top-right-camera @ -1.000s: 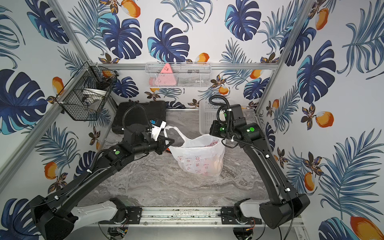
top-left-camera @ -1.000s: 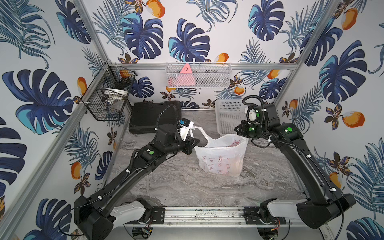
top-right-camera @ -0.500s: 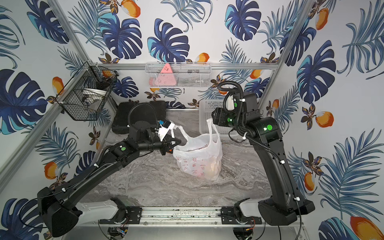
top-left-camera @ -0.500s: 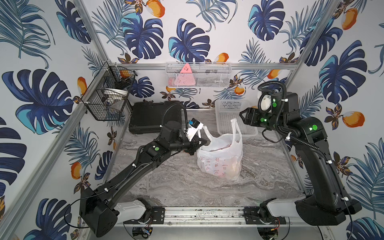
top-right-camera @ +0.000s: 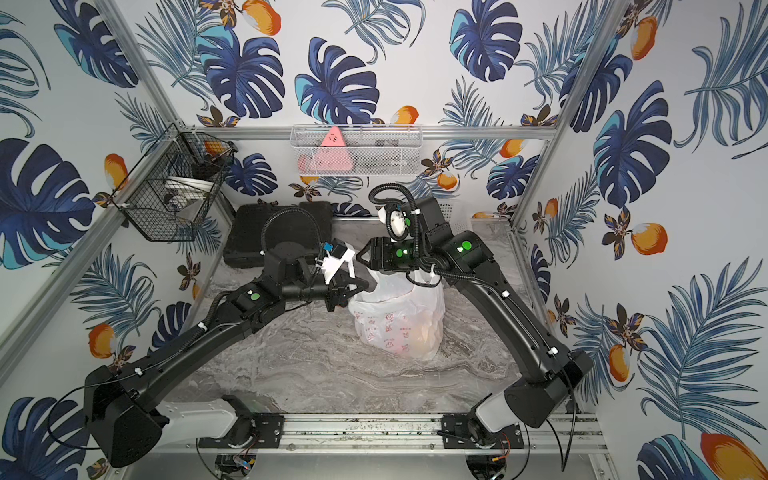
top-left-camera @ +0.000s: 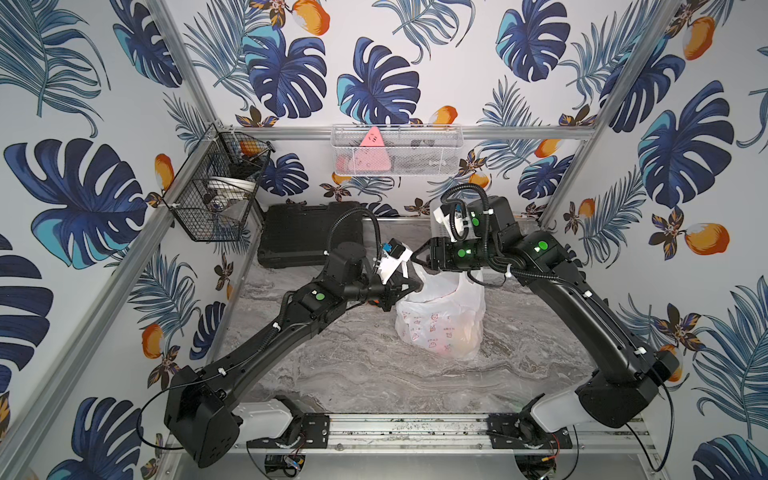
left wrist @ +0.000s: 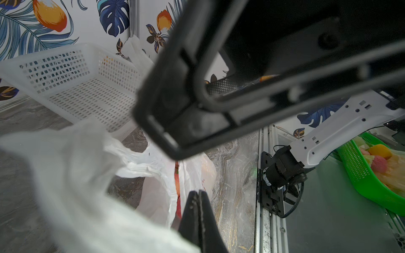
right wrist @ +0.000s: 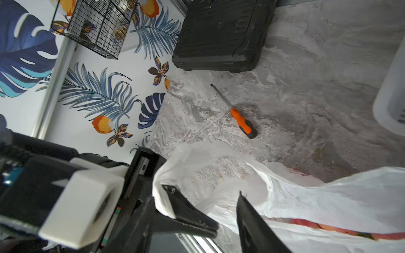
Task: Place the peach into a plastic bag & tie a knot
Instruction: Adjust the plastic bag at the center of the board.
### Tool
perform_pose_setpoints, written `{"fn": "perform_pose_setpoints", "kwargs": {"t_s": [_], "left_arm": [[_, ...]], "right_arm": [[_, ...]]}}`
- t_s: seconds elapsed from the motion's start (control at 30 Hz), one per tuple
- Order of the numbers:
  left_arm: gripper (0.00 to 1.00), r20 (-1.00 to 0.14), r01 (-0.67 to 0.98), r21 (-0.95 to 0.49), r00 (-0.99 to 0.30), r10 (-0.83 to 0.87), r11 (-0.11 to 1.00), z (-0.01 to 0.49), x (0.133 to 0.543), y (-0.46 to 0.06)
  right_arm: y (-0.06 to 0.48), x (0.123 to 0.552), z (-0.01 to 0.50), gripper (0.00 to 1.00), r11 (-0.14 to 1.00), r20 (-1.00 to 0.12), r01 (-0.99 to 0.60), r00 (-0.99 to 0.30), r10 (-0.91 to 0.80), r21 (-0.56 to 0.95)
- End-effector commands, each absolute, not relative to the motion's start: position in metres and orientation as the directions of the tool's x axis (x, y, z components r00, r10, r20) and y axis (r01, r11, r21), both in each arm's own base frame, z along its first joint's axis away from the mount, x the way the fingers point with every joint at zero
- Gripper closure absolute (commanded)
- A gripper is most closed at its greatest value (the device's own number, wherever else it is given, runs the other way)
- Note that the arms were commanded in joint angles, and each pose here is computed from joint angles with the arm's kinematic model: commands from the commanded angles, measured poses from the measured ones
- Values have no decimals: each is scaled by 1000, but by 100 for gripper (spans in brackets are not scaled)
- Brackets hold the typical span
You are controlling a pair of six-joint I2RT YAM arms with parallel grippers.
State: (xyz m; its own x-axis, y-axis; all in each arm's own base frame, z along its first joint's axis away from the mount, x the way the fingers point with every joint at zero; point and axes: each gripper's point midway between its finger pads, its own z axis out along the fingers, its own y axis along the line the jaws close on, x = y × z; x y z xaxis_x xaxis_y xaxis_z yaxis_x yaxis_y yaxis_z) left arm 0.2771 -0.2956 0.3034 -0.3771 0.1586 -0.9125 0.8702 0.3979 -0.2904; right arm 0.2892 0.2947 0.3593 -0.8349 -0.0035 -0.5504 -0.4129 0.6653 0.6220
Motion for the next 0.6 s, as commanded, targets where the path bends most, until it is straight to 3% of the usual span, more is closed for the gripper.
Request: {"fn": "perform_pose_setpoints", "kwargs": {"t_s": [0.0,0.23,0.57], "left_arm": [[100,-931,893,-266,-336,145,363,312,276,-299],[100,-933,901,-266,-330,142,343,313,272,-301],[100,-934,903,-246,-317,162,352,308,272,-302]], "right_arm": [[313,291,371,40,582,-514,-400,-857,36,708],[323,301,366,45,533,-395,-270,-909,135,802],[332,304,361,66,499,-300,-183,-940,164,847]]}}
